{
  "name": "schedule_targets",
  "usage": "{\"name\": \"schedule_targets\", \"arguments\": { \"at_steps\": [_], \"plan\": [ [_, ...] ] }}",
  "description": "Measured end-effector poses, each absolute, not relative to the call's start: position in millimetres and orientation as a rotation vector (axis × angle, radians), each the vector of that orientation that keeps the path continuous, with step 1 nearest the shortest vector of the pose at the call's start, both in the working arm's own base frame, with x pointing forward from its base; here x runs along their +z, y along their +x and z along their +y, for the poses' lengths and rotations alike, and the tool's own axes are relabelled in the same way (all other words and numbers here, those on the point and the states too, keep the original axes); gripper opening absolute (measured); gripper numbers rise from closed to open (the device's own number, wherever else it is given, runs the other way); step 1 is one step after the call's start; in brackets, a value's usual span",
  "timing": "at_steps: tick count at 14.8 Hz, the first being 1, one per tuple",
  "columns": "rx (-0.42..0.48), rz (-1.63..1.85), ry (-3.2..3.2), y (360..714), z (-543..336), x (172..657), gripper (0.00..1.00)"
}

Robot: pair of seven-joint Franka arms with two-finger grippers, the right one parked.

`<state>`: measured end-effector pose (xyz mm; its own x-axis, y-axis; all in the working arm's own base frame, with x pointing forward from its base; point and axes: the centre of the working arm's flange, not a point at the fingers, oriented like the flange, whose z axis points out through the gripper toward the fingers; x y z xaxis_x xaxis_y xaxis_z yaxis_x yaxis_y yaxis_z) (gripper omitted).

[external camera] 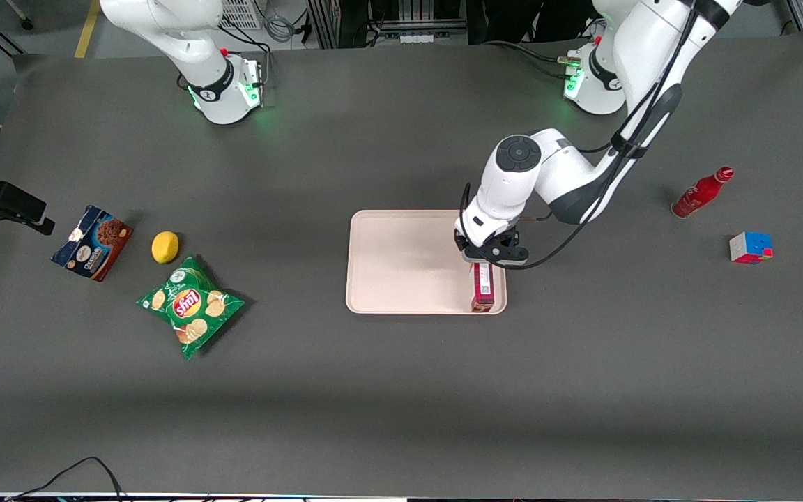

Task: Place red cookie box on tray
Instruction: 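Lower the held box onto the tray's edge with the left gripper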

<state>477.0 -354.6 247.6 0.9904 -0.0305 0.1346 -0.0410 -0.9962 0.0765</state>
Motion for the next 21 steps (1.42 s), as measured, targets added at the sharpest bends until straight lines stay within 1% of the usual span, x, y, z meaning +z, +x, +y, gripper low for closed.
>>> {"name": "schedule_targets", "arguments": {
  "at_steps": [5, 11, 21],
  "plan": [
    [0.200, -0.071, 3.045, 478.5, -356.2, 236.8, 0.38],
    [0.224, -0.059, 3.068, 474.9, -356.8, 221.1, 0.38],
    [0.222, -0.036, 3.082, 474.6, -356.7, 220.6, 0.38]
  ]
}}
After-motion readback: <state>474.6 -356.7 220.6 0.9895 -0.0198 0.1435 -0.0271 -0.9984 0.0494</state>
